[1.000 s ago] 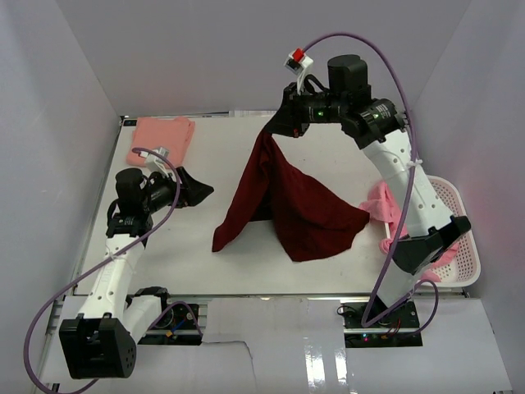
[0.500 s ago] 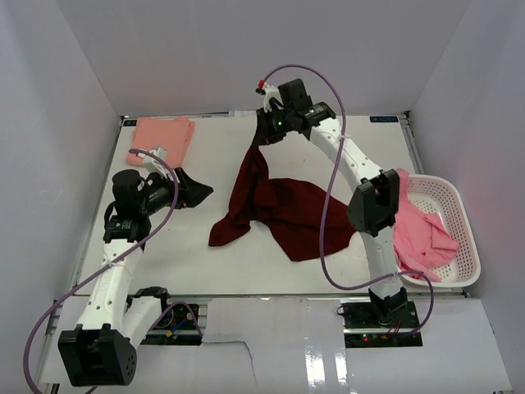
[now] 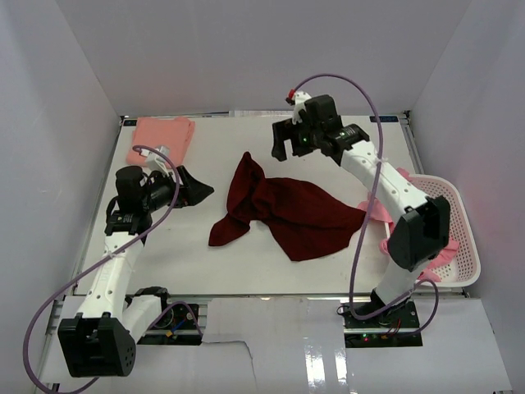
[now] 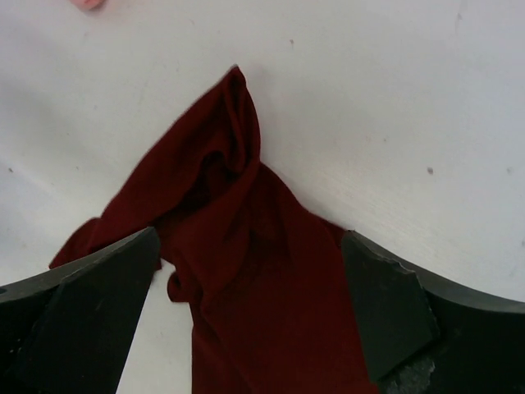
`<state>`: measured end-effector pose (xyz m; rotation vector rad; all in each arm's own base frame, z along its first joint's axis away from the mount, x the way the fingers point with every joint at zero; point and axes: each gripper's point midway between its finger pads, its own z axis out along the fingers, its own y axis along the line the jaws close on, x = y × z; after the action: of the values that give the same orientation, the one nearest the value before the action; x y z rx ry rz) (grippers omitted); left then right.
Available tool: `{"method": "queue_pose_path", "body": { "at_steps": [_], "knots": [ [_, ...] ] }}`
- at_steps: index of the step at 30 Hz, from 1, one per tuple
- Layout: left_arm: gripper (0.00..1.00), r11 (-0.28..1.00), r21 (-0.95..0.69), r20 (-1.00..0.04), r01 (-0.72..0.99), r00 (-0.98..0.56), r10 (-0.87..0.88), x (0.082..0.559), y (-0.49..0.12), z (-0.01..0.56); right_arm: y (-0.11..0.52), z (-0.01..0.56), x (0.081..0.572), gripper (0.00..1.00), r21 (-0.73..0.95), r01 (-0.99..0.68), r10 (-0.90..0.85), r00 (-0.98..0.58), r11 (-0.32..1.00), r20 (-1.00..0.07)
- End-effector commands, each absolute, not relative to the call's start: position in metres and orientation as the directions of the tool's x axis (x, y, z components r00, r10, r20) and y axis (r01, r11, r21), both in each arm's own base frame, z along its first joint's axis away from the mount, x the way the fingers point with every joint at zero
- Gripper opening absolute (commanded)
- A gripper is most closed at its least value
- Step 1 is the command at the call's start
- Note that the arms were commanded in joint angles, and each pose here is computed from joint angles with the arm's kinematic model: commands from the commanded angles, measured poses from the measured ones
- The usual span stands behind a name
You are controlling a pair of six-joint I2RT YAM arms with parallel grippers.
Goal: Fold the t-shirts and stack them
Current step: Move the tshirt to the center of the board
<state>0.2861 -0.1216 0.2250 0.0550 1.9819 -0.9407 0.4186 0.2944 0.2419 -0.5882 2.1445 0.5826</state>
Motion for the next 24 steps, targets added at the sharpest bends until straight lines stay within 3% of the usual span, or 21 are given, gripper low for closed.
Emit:
{"method": "queue_pose_path", "body": {
  "at_steps": [1, 5, 6, 12, 24],
  "knots": [
    [0.98, 0.708, -0.592, -0.745, 0.384, -0.595, -0.300, 0.295, -0.128, 0.229, 0.258, 0.245, 0.377, 0.98, 0.118, -0.542, -0.247, -0.552, 0.832, -0.796],
    [0.98, 0.700, -0.618, -0.700, 0.357, -0.656, -0.283, 0.305, -0.136, 0.215, 0.244, 0.176, 0.303, 0.99, 0.176, -0.551, -0.303, -0.667, 0.816, -0.681],
    [0.98, 0.706, -0.616, -0.694, 0.348, -0.665, -0.278, 0.308, -0.137, 0.212, 0.245, 0.173, 0.287, 0.93, 0.196, -0.542, -0.291, -0.682, 0.817, -0.671],
    [0.98, 0.739, -0.577, -0.670, 0.347, -0.719, -0.185, 0.321, -0.168, 0.190, 0.252, 0.114, 0.212, 0.85, 0.249, -0.562, -0.361, -0.751, 0.789, -0.552],
    [0.98, 0.761, -0.512, -0.632, 0.398, -0.774, -0.020, 0.344, -0.197, 0.169, 0.269, 0.065, 0.185, 0.69, 0.251, -0.598, -0.453, -0.768, 0.761, -0.454]
  ]
}}
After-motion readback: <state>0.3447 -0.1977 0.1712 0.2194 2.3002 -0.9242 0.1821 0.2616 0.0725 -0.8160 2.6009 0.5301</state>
